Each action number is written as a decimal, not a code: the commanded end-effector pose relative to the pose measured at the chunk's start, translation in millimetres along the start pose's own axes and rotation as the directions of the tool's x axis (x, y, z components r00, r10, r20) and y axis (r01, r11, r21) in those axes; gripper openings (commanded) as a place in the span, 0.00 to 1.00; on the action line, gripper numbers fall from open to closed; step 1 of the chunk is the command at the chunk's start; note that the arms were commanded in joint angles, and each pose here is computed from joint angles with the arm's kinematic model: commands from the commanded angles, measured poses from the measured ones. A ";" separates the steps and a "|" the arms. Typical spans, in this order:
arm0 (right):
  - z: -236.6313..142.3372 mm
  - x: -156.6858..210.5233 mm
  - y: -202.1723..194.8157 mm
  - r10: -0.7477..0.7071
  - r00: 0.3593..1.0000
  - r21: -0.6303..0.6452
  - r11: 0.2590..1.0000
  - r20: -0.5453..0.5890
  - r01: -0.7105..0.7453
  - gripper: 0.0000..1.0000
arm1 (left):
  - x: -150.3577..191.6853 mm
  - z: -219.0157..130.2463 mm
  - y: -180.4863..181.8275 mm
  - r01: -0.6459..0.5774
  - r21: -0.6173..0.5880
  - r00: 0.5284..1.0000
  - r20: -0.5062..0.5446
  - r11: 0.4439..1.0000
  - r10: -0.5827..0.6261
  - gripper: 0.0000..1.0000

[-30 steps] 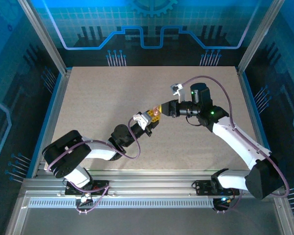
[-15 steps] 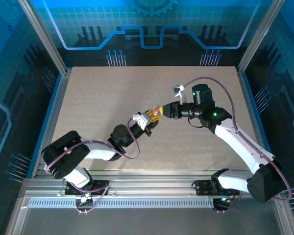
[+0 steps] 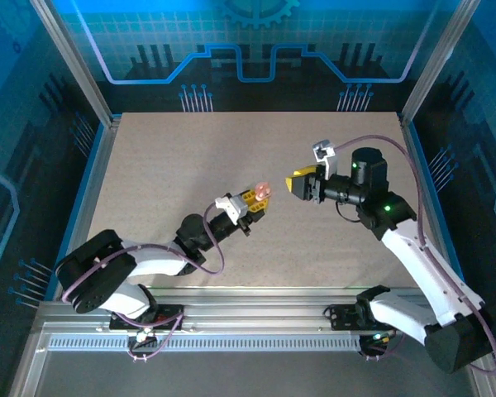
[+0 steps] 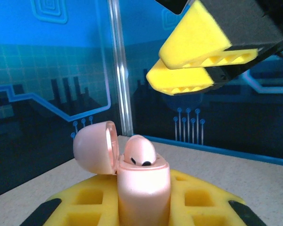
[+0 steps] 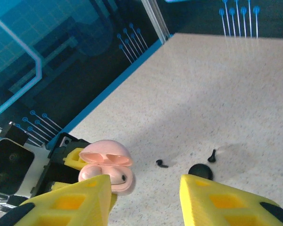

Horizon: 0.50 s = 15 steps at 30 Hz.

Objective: Insert the wireless bluetooth earbuds into the charging case

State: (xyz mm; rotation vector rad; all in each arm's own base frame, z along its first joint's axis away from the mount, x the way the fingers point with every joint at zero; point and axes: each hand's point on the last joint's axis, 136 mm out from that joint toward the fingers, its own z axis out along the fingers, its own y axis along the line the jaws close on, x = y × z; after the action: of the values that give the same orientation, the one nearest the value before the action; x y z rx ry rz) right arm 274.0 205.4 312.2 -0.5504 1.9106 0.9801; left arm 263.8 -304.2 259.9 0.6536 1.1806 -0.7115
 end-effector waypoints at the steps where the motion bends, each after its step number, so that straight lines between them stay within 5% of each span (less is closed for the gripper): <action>1: -10.7 -4.2 8.4 -0.149 0.988 -0.058 0.987 0.052 0.152 0.44 | -20.1 -8.2 -13.4 0.037 0.084 0.997 0.061 0.996 -0.042 0.18; 4: -16.9 -9.2 16.7 -0.212 0.973 -0.091 0.971 0.094 0.220 0.55 | -29.5 -13.0 -18.1 0.058 0.114 0.994 0.081 0.992 -0.067 0.18; 10: -20.2 11.2 33.3 -0.360 0.933 -0.210 0.911 0.020 0.356 0.59 | -36.4 -18.3 -39.8 0.063 0.241 0.994 0.072 0.968 -0.083 0.21; 15: -29.1 26.0 56.6 -0.495 0.865 -0.339 0.802 0.085 0.492 0.64 | -41.8 -24.1 -42.6 0.054 0.256 0.993 0.084 0.965 -0.077 0.20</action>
State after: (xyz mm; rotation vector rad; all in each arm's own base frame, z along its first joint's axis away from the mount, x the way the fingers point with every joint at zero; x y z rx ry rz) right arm 230.2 212.6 313.4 -1.0332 1.6331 0.9527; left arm 219.5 -308.3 285.6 0.7626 1.0702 -0.9056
